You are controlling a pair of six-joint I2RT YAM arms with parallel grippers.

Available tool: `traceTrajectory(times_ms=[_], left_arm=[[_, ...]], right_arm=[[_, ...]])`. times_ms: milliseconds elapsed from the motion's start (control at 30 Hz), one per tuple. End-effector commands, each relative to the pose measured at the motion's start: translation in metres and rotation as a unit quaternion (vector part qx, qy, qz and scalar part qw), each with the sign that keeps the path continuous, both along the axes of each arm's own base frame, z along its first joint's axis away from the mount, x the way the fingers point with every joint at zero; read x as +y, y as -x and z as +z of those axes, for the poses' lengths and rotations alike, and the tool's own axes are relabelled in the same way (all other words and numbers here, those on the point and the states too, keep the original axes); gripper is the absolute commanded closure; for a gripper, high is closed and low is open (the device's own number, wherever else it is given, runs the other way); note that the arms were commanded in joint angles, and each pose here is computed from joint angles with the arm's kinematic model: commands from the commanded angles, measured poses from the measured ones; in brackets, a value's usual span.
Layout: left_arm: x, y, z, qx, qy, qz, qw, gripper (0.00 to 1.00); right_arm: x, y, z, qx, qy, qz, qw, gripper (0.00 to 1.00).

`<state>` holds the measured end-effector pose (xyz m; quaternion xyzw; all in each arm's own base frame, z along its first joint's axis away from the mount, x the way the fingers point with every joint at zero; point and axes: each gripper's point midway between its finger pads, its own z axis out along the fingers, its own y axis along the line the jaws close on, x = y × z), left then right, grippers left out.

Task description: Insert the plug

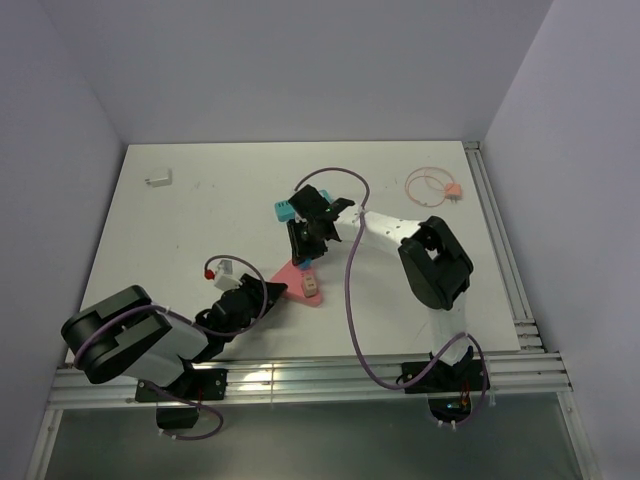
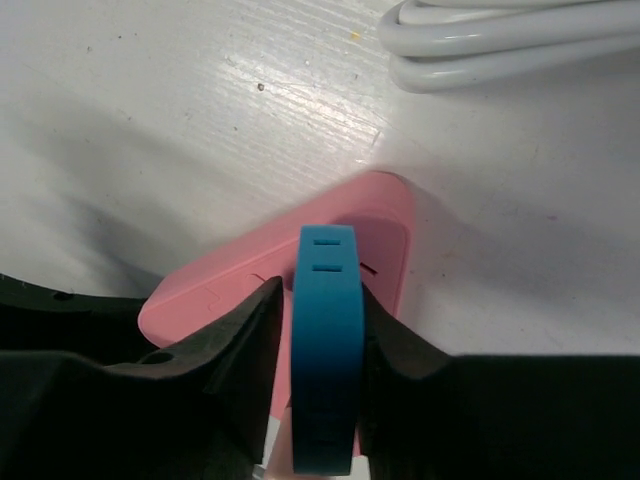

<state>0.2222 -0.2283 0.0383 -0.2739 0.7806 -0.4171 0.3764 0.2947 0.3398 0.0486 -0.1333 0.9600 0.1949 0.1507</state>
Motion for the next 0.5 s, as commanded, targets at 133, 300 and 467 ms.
traceTrajectory(times_ms=[133,300,467], left_arm=[[0.000,0.048,-0.058,0.064,-0.110,-0.125,0.984,1.00],[-0.003,0.049,-0.058,0.065,-0.108,-0.131,0.983,1.00],[-0.002,0.049,-0.059,0.066,-0.108,-0.130,0.984,1.00]], right_arm=[[-0.009,0.031,-0.018,0.027,0.031,0.014,0.999,0.41],[-0.016,0.024,-0.011,0.013,0.045,0.004,0.999,0.42],[-0.027,0.020,-0.001,0.002,0.044,-0.008,0.999,0.45]])
